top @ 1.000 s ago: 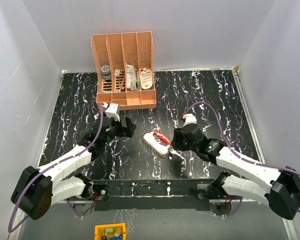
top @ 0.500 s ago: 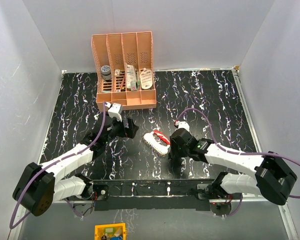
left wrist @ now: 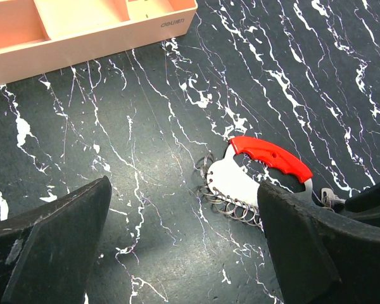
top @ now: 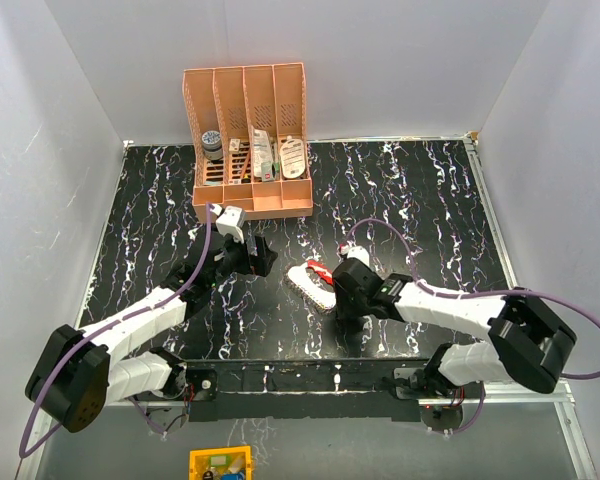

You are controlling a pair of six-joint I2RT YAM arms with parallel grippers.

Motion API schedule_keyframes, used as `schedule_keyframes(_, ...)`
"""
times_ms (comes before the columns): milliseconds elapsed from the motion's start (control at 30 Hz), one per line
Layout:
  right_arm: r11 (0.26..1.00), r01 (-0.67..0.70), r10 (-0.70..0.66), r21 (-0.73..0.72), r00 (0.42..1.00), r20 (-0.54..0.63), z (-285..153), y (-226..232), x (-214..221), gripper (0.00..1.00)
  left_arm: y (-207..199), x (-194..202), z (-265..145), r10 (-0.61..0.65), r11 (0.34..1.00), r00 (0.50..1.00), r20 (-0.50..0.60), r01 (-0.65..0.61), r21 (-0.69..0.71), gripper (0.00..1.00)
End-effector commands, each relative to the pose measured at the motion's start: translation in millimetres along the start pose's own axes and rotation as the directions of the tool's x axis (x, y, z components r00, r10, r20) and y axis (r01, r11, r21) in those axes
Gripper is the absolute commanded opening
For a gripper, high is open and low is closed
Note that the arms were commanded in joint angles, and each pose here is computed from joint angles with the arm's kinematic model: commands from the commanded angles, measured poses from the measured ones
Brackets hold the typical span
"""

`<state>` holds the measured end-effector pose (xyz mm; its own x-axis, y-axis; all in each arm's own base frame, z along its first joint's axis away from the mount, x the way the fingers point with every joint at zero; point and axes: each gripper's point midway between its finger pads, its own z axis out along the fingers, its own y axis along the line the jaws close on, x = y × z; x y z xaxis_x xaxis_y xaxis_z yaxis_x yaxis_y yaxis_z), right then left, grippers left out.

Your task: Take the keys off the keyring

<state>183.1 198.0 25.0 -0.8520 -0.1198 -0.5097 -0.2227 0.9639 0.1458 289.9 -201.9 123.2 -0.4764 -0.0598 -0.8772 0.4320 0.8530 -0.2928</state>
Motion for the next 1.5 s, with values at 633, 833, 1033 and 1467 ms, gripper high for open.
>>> schedule_keyframes(633,0.995,0.088,-0.092,0.039,0.99,0.106,7,28,-48,0.35,-4,-19,-1,0.031,1.0,0.998,0.05,-0.031,0.002,0.98)
schedule_keyframes(833,0.997,0.076,-0.077,0.013,0.992,0.102,2,29,-43,0.3,-3,-16,-2,0.026,1.0,0.998,0.049,-0.026,-0.001,0.98)
schedule_keyframes(1033,0.996,0.081,-0.079,-0.029,0.995,0.052,1,34,-30,0.25,-2,-18,-1,0.029,1.0,0.998,0.051,-0.029,-0.006,0.97)
schedule_keyframes(1467,0.996,0.076,-0.075,-0.041,0.997,0.009,5,35,-17,0.25,-3,-20,1,0.034,0.999,0.998,0.049,-0.034,-0.005,0.95)
